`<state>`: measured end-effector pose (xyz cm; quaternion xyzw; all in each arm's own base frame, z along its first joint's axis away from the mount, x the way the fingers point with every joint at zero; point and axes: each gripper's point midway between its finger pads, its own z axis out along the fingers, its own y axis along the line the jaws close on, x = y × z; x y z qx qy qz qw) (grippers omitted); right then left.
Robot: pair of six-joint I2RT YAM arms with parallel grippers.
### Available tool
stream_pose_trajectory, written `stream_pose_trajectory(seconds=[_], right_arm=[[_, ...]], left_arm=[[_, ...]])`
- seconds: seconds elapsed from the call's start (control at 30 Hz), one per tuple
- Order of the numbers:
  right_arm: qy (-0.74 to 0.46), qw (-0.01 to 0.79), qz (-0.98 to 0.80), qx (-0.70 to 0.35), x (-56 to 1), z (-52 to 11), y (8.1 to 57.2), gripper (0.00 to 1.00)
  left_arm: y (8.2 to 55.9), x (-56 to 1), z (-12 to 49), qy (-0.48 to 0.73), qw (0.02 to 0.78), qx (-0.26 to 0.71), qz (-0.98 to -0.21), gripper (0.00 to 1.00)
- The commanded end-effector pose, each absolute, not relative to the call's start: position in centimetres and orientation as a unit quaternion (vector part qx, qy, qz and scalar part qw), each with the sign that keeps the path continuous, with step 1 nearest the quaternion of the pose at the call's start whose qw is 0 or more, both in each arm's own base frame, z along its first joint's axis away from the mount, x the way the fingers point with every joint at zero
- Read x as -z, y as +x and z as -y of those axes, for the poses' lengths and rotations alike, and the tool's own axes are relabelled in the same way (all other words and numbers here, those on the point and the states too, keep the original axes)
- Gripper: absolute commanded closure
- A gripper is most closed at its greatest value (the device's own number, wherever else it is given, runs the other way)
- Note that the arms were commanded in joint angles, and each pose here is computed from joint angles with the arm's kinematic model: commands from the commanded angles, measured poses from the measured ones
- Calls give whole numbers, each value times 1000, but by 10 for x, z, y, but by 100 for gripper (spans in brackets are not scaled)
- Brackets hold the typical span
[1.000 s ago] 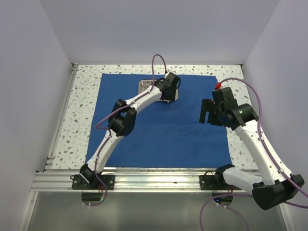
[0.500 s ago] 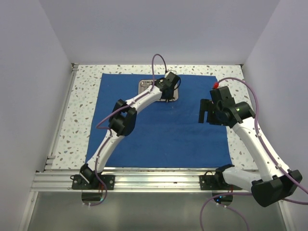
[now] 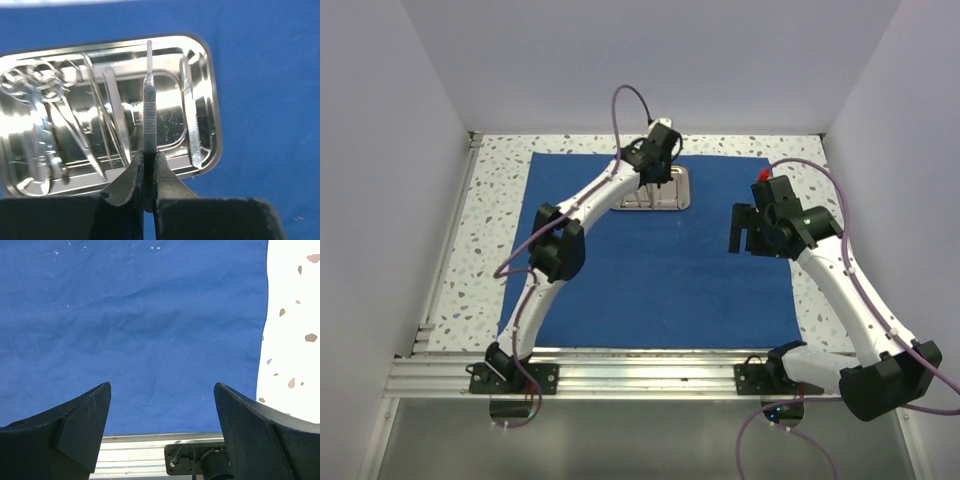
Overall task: Open and lay out the surgical kit
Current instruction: Pick up the medical item from the container, then place the medical item in the surgical kit.
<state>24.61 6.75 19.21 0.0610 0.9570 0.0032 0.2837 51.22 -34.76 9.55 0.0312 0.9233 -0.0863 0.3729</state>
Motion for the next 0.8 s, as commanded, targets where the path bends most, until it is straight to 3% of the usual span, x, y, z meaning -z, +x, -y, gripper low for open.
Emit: stream_pose_trajectory(seconds=[0.0, 0.2, 0.23, 0.3, 0.33, 0.53, 0.77], right_arm=[[52, 310, -949, -27, -206, -79, 262, 12], [62, 315, -945, -62, -213, -97, 281, 13], [63, 317, -944, -66, -214, -99, 284, 13], [66, 329, -939, -81, -220, -107, 296, 13], [66, 325, -940, -83, -217, -110, 301, 13], [69, 339, -932, -108, -225, -127, 330, 13], [72, 329, -934, -122, -217, -137, 340, 14]], left_arm=[[512, -256, 334, -6, 482, 153, -863, 100], [448, -282, 293, -6, 467, 130, -874, 100], [427, -241, 280, 4, 430, 97, -898, 100], [388, -247, 261, 5, 430, 101, -897, 100], [359, -197, 242, 13, 385, 69, -920, 100], [239, -136, 167, -36, 316, 51, -947, 100], [211, -113, 127, -72, 323, 17, -943, 100]])
